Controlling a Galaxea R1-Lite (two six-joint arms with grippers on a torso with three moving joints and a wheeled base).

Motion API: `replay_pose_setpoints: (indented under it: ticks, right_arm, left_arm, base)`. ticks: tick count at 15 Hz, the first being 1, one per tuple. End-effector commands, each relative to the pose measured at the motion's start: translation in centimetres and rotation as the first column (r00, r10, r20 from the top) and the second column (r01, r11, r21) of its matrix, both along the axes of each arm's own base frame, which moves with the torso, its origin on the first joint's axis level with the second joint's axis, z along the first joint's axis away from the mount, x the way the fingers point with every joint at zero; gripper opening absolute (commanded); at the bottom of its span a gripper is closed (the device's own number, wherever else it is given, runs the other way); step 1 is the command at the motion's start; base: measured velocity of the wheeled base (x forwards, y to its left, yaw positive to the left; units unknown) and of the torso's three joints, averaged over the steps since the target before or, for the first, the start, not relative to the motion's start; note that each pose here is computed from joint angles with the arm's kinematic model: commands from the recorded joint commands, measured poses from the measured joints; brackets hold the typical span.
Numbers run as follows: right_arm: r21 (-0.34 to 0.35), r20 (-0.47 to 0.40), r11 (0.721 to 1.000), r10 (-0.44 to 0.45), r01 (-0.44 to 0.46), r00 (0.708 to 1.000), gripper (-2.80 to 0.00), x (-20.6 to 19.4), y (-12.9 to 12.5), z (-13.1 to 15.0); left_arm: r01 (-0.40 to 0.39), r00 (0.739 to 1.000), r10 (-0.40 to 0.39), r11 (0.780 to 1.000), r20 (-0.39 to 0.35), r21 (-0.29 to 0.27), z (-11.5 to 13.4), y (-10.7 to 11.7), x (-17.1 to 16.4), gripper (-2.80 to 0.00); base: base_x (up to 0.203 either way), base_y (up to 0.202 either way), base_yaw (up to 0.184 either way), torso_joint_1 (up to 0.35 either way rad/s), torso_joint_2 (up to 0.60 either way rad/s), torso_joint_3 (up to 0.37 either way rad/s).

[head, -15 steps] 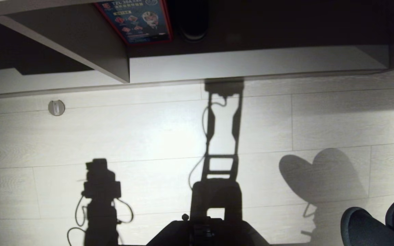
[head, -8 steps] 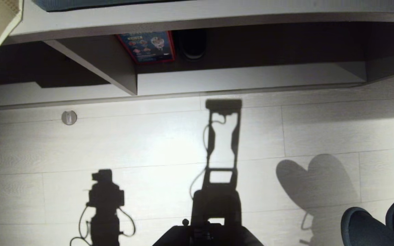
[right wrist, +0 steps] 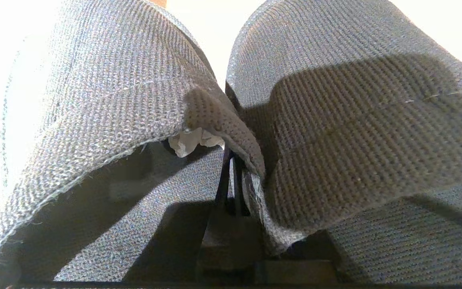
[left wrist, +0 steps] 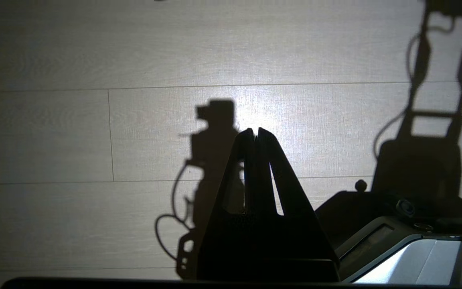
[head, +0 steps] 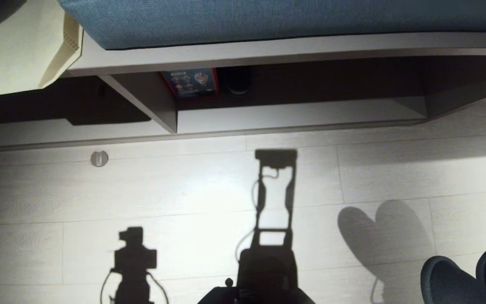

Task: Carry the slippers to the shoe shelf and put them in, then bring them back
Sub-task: Place the slippers on the floor

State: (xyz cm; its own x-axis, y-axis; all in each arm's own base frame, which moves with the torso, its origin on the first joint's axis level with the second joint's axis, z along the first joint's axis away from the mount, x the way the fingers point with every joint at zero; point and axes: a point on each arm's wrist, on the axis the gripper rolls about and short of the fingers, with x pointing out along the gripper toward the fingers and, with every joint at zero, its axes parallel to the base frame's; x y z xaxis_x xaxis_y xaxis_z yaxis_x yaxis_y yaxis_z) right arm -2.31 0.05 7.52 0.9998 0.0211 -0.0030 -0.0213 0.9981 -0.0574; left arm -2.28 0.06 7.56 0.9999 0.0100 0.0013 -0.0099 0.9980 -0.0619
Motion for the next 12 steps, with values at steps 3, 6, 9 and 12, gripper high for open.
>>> replay_pose_setpoints:
  ticks: [3, 6, 9, 12]
  right_arm:
    - [-0.001, 0.0, 1.0, 0.0, 0.0, 1.0, -2.8, 0.0, 0.0, 0.0]
    - [-0.001, 0.0, 1.0, 0.0, 0.0, 1.0, -2.8, 0.0, 0.0, 0.0]
    - [-0.001, 0.0, 1.0, 0.0, 0.0, 1.0, -2.8, 0.0, 0.0, 0.0]
    - [-0.001, 0.0, 1.0, 0.0, 0.0, 1.0, -2.8, 0.0, 0.0, 0.0]
  left_arm:
    - [-0.001, 1.0, 0.001, 1.0, 0.0, -0.001, 0.01, 0.0, 0.0, -2.8]
    - [-0.001, 1.0, 0.001, 1.0, 0.0, -0.003, 0.01, 0.0, 0.0, -2.8]
    - [-0.001, 1.0, 0.001, 1.0, 0.0, -0.002, 0.01, 0.0, 0.0, -2.8]
    - [-0.001, 1.0, 0.001, 1.0, 0.0, -0.002, 0.01, 0.0, 0.0, -2.8]
  base:
    - [0.0, 0.0, 0.0, 0.002, 0.0, 0.204]
    - [0.0, 0.0, 0.0, 0.003, 0.0, 0.201]
    - [0.0, 0.0, 0.0, 0.004, 0.0, 0.206]
    - [0.0, 0.0, 0.0, 0.002, 0.0, 0.206]
